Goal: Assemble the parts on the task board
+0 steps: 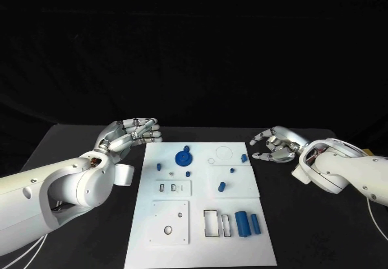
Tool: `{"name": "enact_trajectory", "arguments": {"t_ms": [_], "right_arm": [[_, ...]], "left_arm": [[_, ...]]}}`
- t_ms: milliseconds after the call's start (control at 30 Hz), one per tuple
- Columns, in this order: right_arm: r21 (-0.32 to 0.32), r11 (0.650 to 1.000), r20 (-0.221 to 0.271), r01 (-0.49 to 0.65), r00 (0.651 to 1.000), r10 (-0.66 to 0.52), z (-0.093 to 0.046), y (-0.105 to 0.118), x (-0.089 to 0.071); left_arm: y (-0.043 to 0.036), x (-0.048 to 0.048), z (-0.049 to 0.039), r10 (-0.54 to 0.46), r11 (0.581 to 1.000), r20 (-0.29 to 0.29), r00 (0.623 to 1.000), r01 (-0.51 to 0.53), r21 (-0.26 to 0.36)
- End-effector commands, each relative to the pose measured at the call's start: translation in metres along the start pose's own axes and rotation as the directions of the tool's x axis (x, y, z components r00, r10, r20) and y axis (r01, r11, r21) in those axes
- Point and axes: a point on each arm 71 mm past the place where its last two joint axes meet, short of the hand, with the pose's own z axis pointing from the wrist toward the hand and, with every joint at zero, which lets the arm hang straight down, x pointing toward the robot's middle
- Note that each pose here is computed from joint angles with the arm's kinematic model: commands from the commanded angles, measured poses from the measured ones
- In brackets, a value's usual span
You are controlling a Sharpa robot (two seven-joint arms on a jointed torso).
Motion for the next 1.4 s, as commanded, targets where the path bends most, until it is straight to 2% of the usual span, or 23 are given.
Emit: {"name": "enact_trajectory", "arguments": {"t_ms": [33, 300, 733, 1400], "right_arm": [[-0.04, 0.999, -0.03, 0.027, 0.999, -0.028, 0.002, 0.0, 0.006], [-0.027, 0.999, -0.029, 0.036, 0.999, -0.037, 0.008, -0.005, 0.018], [-0.012, 0.998, -0.068, 0.054, 0.996, -0.055, 0.014, -0.007, 0.038], [0.006, 0.999, -0.026, 0.05, 0.998, -0.049, 0.019, -0.006, 0.04]], "left_arm": [[-0.0009, 0.0028, 0.0005, -0.014, 1.0, -0.023, 1.0, 0.014, 0.013], [-0.0007, 0.0035, 0.0007, -0.016, 1.0, -0.025, 1.0, 0.016, 0.015], [-0.0008, 0.0017, -0.0001, -0.014, 1.0, -0.022, 1.0, 0.014, 0.013], [0.0003, 0.0014, 0.0003, -0.018, 1.0, -0.03, 0.999, 0.018, -0.001]]}}
